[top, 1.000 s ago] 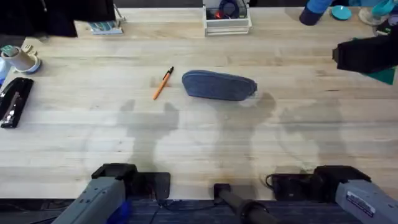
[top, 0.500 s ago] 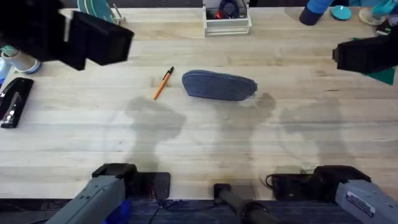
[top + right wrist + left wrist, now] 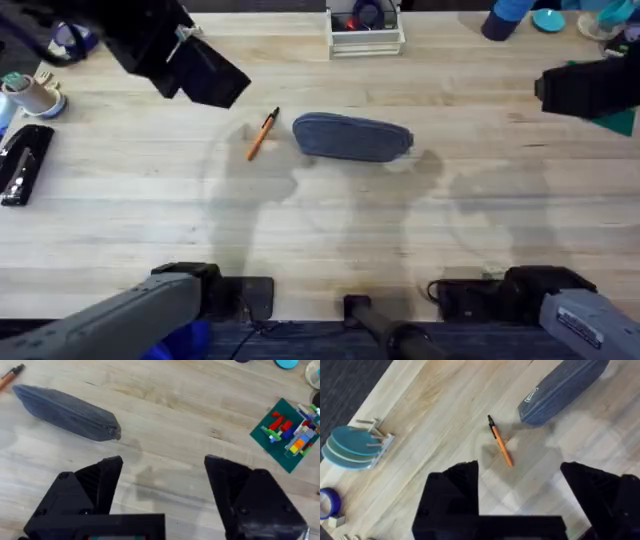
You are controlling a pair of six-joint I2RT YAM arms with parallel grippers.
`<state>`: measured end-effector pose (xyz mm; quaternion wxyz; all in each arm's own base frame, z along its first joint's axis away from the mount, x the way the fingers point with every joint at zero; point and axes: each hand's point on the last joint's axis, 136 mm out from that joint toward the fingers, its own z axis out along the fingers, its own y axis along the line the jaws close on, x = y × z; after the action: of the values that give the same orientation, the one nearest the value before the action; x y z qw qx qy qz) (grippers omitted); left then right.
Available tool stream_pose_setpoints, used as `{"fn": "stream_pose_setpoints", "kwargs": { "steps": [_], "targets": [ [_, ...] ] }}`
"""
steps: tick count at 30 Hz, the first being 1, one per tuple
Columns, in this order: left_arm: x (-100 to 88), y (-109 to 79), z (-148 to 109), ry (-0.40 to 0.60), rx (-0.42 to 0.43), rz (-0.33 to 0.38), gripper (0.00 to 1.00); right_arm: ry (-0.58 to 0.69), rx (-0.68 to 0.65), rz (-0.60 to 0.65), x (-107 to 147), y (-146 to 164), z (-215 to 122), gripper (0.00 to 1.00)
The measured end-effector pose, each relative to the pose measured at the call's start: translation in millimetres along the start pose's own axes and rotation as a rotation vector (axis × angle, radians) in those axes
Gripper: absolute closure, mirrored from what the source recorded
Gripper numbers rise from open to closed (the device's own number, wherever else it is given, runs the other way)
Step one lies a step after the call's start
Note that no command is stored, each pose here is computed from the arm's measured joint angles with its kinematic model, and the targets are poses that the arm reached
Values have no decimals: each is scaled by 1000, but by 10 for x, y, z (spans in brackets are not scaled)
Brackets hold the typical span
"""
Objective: Unzip the bag, pick up the pens from the table one at a time and place them inside, then zip the bag closed.
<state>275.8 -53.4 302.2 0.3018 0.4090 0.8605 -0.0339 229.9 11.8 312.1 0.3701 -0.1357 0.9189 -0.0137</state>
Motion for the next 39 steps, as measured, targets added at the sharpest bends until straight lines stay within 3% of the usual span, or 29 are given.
{"fn": "stream_pose_setpoints", "kwargs": {
  "steps": [8,13,19,27,32,39],
  "targets": [
    [50,20,176,46,52,-3,8,0,0,0,0,0,0,5],
    [87,7,294,69,102,62,7,0,0,0,0,0,0,5],
    [155,-55,466,52,248,137,7,0,0,0,0,0,0,5],
    [259,-19,596,-48,395,230,8,0,0,0,0,0,0,5],
    [314,-105,947,-122,588,300,8,0,0,0,0,0,0,5],
    [361,-133,1218,-185,695,321,6,0,0,0,0,0,0,5]
  ]
}}
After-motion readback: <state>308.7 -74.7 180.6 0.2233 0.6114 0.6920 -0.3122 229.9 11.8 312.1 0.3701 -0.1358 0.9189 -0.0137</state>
